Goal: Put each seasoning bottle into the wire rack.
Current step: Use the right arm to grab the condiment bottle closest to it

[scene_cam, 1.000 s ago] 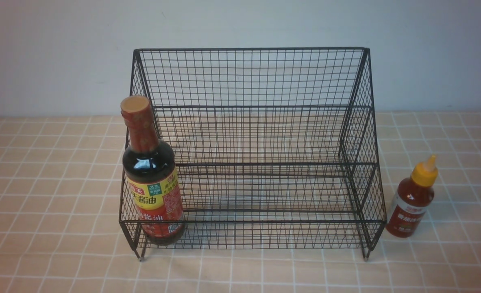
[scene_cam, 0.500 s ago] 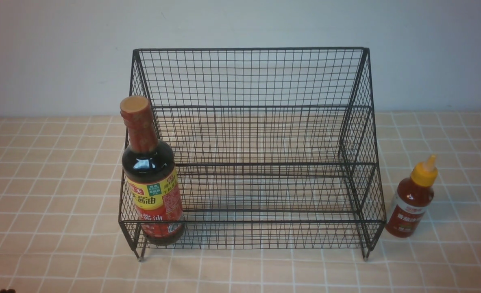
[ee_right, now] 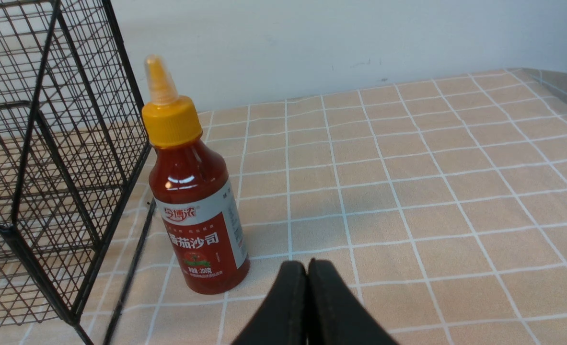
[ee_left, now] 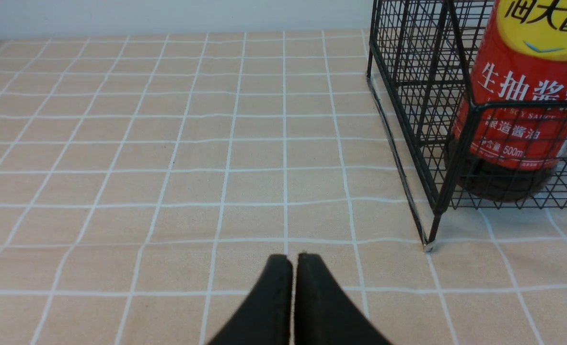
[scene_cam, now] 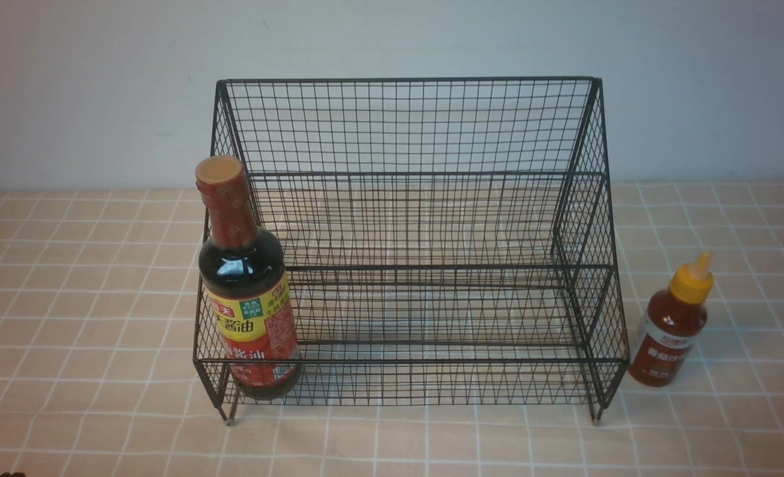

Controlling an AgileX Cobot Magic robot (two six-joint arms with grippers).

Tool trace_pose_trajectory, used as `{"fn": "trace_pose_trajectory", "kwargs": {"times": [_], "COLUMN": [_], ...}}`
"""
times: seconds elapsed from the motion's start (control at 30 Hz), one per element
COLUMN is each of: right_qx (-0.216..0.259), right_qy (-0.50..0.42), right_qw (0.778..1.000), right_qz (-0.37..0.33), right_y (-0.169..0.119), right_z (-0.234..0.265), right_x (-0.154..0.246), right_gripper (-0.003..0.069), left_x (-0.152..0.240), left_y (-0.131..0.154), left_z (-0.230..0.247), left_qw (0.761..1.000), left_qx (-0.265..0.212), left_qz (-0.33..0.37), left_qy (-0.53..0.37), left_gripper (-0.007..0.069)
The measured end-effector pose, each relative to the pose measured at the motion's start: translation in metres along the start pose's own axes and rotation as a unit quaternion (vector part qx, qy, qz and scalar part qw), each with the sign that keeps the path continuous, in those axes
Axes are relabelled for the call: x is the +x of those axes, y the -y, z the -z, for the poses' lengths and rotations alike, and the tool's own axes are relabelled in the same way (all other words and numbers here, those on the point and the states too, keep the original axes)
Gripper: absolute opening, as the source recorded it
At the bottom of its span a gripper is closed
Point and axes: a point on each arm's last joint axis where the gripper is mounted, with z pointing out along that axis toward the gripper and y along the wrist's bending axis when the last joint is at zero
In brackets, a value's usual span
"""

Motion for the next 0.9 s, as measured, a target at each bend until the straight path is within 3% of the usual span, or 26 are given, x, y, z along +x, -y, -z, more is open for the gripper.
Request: {"fn": "trace_pose_trajectory", "kwargs": {"times": [0.57,0.7,0.9], "right_qx": [-0.005,-0.047,-0.062], "right_qy": [0.012,0.123,0.184], "right_qw": [1.0,0.989,0.979], "right_qz": [-0.006,-0.07,-0.064], "right_y": [-0.001,-0.007,-0.009], "right_z": [0.0,0.002,0.006], "right_x": [-0.001,-0.02,-0.031], "right_gripper": [-0.0015,-0.0015,-0.0015], "left_x": [0.0,0.0,0.0], "left_y": [0.0,0.0,0.0], "left_z": [0.0,0.0,0.0], "left_qw": [1.0,1.0,1.0], "left_qx": [0.0,0.0,0.0], "left_qz": [0.0,0.0,0.0], "left_qy": [0.0,0.0,0.0], "left_gripper": [-0.0007,-0.0007,-0.0007]}}
